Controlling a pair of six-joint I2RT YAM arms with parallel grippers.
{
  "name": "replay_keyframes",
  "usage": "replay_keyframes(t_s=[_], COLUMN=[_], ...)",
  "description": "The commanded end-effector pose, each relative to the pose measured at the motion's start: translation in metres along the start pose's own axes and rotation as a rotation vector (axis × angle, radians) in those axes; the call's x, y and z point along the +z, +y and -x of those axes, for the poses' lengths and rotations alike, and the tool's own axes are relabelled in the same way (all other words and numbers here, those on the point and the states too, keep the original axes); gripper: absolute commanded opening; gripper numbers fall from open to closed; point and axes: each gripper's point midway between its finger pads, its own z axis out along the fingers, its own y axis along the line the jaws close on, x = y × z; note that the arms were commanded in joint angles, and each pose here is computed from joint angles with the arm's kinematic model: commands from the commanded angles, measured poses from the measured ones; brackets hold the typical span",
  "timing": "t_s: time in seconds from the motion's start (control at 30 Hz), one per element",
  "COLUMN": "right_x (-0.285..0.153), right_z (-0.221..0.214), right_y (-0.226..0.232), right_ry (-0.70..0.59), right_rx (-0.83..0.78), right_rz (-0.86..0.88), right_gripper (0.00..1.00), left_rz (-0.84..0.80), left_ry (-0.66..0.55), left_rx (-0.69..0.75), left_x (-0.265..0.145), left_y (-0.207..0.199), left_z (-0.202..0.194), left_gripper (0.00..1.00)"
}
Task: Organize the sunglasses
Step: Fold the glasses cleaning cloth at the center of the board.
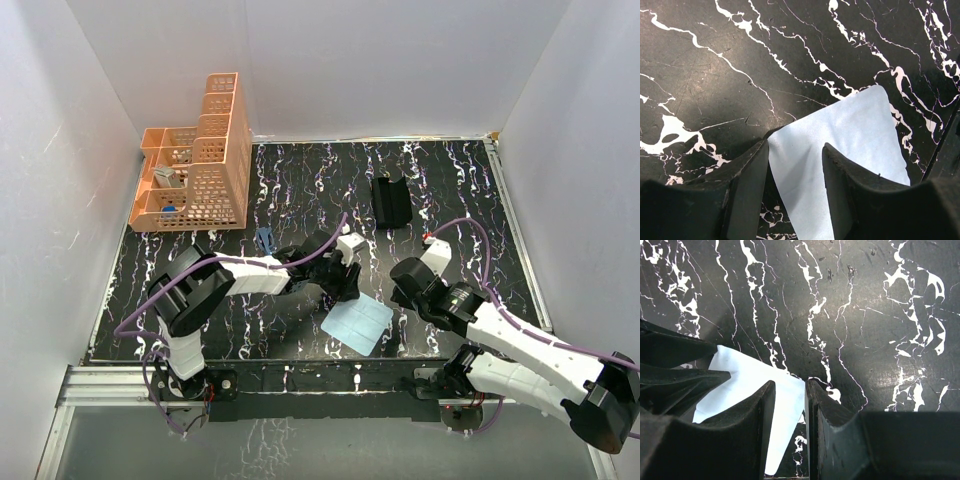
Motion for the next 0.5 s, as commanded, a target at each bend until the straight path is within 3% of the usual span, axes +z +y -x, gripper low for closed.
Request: replay_keyframes(t_s=[0.0,0.47], right_x=[-0.001,-0.001], right_z=[0.003,0.0], right_y=[0.004,0.006], right_ry=[-0.02,-0.016], right_rx=[0.024,0.024], right_rz=[0.015,0.029], right_gripper=[0.29,0.29], left_rz=[-0.001,0.111], left_ry=[-0.01,-0.025], left_rx=[0.017,0.04], left_x=[0.003,0.0], left_y=[-0.003,0.015], left_z=[0.008,0.018], left_gripper=[0.47,0.52])
